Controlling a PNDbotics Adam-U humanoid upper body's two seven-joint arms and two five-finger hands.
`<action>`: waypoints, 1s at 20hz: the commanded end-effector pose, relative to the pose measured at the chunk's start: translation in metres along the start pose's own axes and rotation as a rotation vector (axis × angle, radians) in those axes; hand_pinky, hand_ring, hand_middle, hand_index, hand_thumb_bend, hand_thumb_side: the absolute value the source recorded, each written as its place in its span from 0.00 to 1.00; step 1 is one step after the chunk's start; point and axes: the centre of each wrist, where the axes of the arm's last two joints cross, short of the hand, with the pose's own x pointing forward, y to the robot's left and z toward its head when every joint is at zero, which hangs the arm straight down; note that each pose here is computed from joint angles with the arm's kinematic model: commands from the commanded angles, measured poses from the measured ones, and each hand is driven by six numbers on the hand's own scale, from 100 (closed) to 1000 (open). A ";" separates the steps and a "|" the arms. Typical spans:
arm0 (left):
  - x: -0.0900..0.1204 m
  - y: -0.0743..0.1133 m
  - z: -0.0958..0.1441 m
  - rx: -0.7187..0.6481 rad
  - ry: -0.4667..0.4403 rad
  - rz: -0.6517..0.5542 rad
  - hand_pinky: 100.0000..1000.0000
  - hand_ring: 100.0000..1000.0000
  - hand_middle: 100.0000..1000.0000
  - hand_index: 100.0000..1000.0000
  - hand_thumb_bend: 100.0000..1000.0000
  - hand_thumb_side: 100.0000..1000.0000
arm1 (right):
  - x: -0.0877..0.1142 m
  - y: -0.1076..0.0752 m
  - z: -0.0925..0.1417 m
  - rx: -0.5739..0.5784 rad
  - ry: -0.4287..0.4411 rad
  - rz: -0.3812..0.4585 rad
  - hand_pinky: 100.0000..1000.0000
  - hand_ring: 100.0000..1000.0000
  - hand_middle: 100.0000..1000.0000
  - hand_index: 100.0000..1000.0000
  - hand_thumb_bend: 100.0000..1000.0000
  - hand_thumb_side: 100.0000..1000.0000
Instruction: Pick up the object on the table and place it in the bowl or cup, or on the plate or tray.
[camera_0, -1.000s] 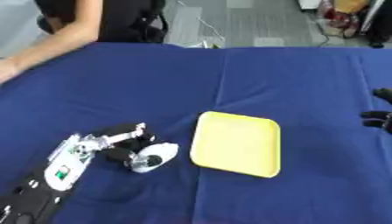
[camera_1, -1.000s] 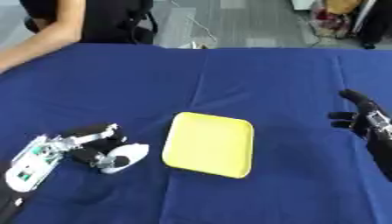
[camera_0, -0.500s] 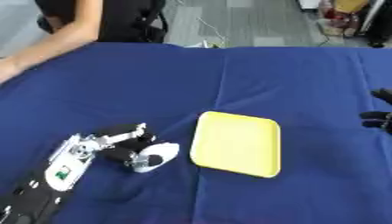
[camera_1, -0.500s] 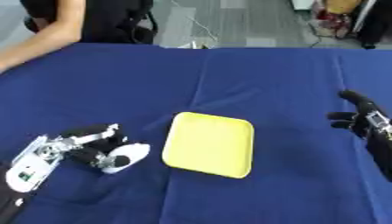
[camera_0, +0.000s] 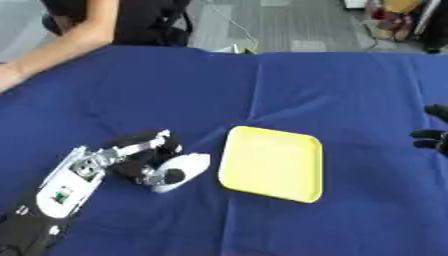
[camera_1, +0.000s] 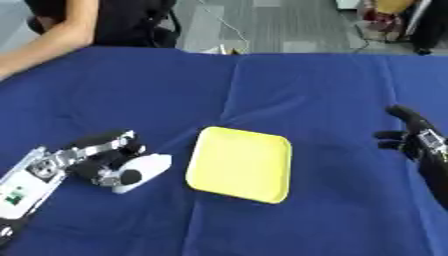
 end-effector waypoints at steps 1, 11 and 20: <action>0.015 0.019 0.004 0.023 -0.019 -0.011 0.00 0.00 0.01 0.18 0.00 0.70 | 0.006 -0.008 0.001 -0.006 -0.006 0.033 0.76 0.76 0.99 1.00 0.00 0.95; 0.016 0.018 0.004 0.021 -0.017 0.016 0.00 0.00 0.01 0.18 0.00 0.71 | 0.006 -0.008 0.002 -0.009 -0.006 0.034 0.76 0.76 0.99 1.00 0.00 0.95; 0.024 0.023 -0.014 0.013 -0.066 0.029 0.00 0.00 0.01 0.18 0.00 0.71 | 0.005 -0.008 0.002 -0.006 -0.004 0.032 0.76 0.76 0.99 1.00 0.00 0.95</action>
